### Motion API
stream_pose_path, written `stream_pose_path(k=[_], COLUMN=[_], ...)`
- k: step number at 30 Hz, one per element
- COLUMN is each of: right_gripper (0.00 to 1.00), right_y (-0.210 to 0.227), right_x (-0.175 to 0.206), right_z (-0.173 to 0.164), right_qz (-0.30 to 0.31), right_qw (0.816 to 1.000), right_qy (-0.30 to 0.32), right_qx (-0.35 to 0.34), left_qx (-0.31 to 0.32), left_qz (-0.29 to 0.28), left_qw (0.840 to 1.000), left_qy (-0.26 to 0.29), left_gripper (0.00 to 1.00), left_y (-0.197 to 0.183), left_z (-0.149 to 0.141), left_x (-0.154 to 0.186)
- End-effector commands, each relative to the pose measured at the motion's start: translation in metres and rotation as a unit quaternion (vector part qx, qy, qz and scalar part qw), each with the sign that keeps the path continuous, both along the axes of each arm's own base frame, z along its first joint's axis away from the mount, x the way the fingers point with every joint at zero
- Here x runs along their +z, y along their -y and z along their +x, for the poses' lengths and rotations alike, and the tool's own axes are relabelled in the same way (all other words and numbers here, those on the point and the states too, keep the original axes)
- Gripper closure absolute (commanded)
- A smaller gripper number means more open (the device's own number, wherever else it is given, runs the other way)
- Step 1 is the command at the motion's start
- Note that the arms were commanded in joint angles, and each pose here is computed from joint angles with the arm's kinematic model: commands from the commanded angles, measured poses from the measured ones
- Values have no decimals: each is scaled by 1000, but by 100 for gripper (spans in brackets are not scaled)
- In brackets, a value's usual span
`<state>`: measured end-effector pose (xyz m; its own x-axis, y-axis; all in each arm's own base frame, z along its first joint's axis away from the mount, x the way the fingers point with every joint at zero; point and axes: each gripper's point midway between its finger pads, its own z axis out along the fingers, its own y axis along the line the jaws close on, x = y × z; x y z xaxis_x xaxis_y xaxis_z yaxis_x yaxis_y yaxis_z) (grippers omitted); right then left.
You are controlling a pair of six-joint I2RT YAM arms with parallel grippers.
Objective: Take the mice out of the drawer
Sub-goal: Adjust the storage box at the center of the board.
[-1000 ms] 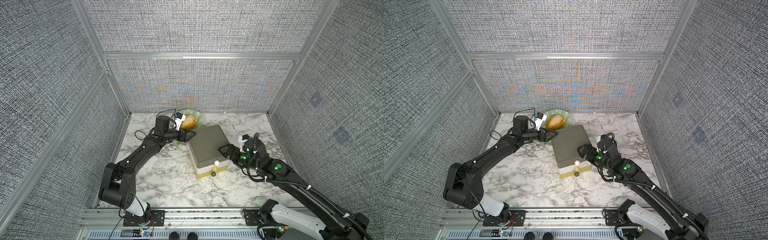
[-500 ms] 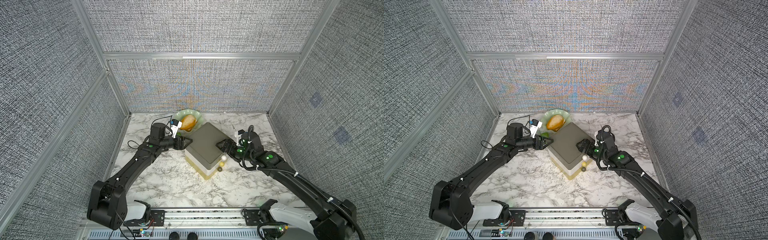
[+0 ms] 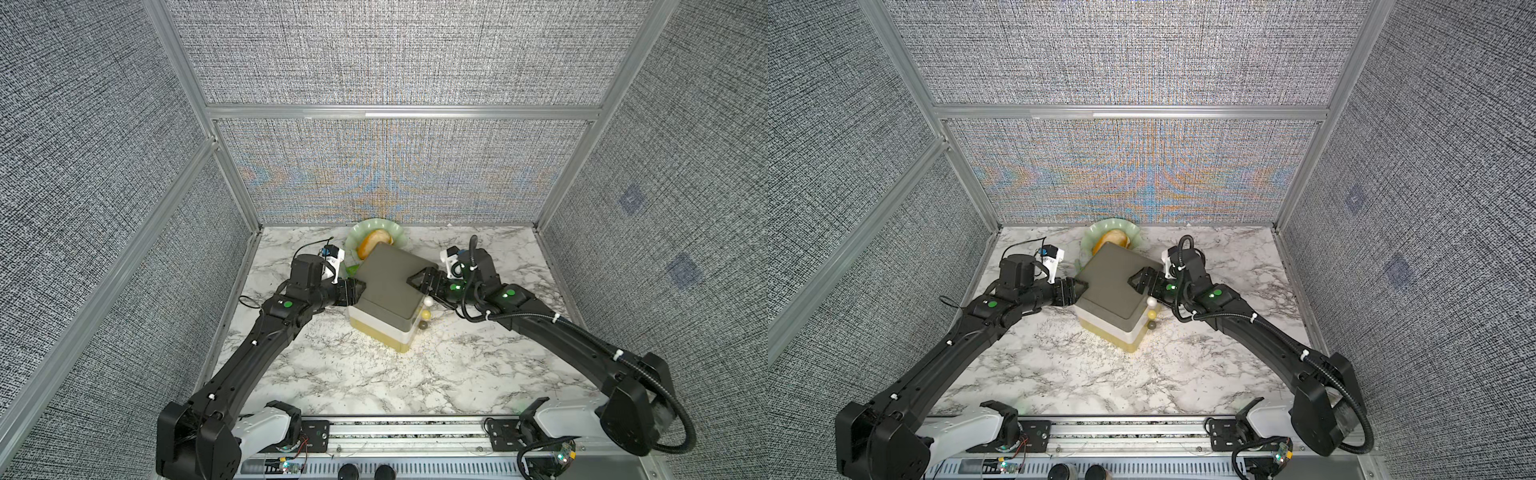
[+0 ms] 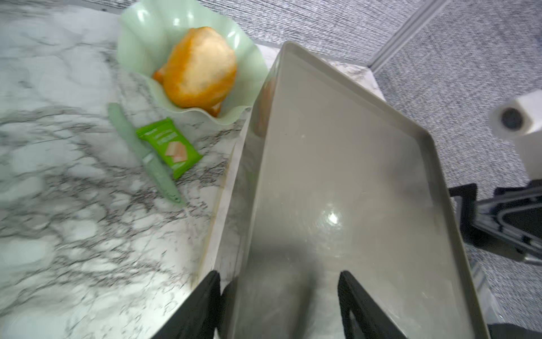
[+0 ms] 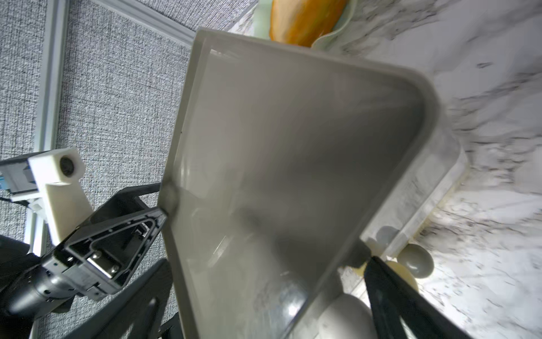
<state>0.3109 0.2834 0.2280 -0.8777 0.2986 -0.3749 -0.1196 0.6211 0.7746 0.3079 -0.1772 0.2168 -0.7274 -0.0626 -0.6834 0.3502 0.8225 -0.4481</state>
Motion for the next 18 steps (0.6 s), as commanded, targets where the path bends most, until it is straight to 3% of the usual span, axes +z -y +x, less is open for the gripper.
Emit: stream_pose_path(k=[1,5,10,18], right_gripper=[1,1,1,1], right_y=[-29,-32,-3,29], right_x=[27,27,20,-3], right_z=[1,4,4,-15], right_qz=[66,59,64,113], right_qw=[996,995,996,993], right_qy=[27,35,25,6], right_qx=[53,70,52,34], left_qx=[47,77,106,22], left_qz=[42,60,70,-16], left_qw=[998,995,992,998], left_qy=[-19,-9,22,51], left_gripper=[35,32,28,28], left_y=[-22,-35,-48,-13], left_z=[-5,-6,-7,-19], left_x=[-12,-9,19,65])
